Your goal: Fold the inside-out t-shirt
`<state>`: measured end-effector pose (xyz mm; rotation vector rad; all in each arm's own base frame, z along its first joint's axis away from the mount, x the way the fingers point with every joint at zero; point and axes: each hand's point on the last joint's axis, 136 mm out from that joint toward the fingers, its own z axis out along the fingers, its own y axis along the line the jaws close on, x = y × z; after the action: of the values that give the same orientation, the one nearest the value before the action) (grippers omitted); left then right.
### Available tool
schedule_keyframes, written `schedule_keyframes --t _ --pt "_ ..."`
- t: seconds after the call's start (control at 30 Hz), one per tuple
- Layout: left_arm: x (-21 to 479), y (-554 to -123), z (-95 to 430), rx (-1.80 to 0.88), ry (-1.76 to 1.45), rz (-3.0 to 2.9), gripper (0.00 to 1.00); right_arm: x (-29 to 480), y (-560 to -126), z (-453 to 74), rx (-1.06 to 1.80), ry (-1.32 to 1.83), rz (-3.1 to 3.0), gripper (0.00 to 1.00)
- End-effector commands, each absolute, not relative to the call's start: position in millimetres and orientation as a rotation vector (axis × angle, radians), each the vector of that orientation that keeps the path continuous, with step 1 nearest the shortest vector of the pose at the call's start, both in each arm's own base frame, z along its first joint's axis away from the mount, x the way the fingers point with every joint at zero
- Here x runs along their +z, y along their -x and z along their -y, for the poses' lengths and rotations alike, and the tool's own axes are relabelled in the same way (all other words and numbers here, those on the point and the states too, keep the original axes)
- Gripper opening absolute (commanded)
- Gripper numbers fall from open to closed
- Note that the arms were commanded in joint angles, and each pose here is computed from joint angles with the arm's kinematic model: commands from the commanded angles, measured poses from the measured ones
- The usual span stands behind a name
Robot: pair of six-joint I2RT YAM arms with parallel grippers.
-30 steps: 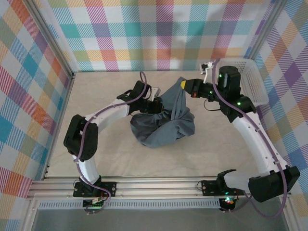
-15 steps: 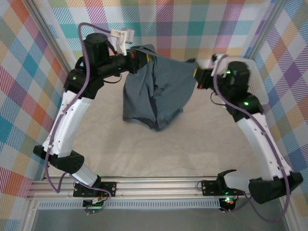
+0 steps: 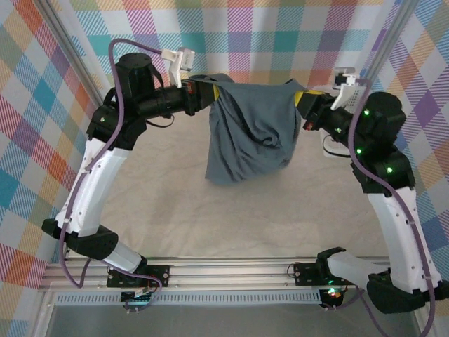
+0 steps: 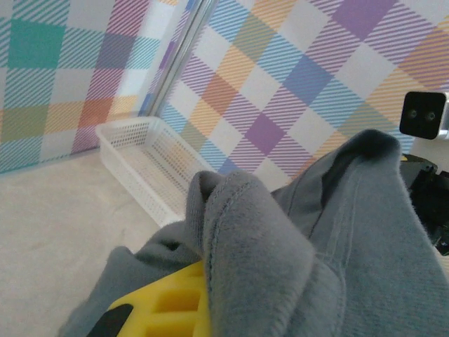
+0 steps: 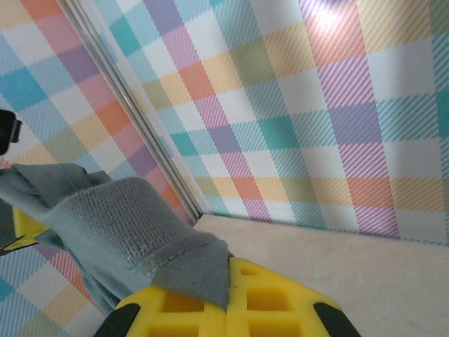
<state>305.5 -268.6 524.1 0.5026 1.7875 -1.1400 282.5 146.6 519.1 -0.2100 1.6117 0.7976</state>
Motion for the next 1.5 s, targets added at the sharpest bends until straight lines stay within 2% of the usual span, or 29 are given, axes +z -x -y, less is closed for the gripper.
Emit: schedule_keyframes --t 0.0,0.13,0.27,0.37,0.4,0.43,0.5,0.57,0.7,0.9,1.03,1.1,1.2,1.27,1.33,1.37,1.4,1.43,1.47 --pt "531 -301 259 -1.092 -0.466 -1.778 0.00 520 -289 -130 0.731 0.114 -1.625 0.00" --pt "428 -340 267 -0.995 -0.376 -2.066 0.00 397 -341 -117 0.560 -0.066 -1.964 0.00" --pt "318 -360 288 -1.071 -0.284 -2.295 0.00 270 -360 -124 0.506 -0.090 -2.242 0.02" --pt "258 -366 302 -1.151 -0.212 -2.412 0.00 210 -361 -133 0.507 -0.035 -2.403 0.16" --pt "243 -368 303 -1.149 -0.196 -2.446 0.00 201 -359 -133 0.496 -0.031 -2.443 0.28" --pt "233 -369 304 -1.145 -0.194 -2.469 0.00 198 -358 -131 0.481 -0.037 -2.468 0.35" --pt "213 -370 302 -1.101 -0.192 -2.523 0.00 201 -352 -128 0.452 -0.038 -2.466 0.43" --pt "203 -368 299 -1.070 -0.196 -2.554 0.00 208 -341 -141 0.476 0.091 -2.403 0.48" --pt "202 -365 297 -1.071 -0.203 -2.555 0.00 201 -303 -206 0.644 0.516 -2.289 0.56" --pt "208 -364 292 -1.036 -0.203 -2.545 0.00 157 -316 -252 0.602 0.608 -2.356 0.58" --pt "214 -361 289 -1.016 -0.227 -2.550 0.00 123 -358 -221 0.184 0.547 -2.361 0.60" --pt "219 -359 284 -0.992 -0.236 -2.541 0.00 108 -370 -205 0.003 0.576 -2.377 0.64" --pt "227 -357 282 -0.992 -0.245 -2.521 0.00 84 -362 -223 0.101 0.687 -2.440 0.70" --pt "231 -357 282 -1.005 -0.249 -2.511 0.00 78 -352 -239 0.234 0.724 -2.478 0.67" --pt "233 -361 279 -0.986 -0.246 -2.503 0.00 85 -343 -256 0.383 0.749 -2.468 0.55" --pt "231 -366 273 -0.952 -0.222 -2.506 0.00 96 -336 -267 0.488 0.768 -2.441 0.40" --pt "229 -372 267 -0.920 -0.207 -2.501 0.00 109 -327 -278 0.611 0.789 -2.405 0.20" --pt "222 -380 261 -0.889 -0.190 -2.503 0.00 123 -318 -287 0.729 0.810 -2.368 0.07" --pt "212 -390 252 -0.842 -0.181 -2.500 0.00 140 -307 -294 0.865 0.824 -2.323 0.00"
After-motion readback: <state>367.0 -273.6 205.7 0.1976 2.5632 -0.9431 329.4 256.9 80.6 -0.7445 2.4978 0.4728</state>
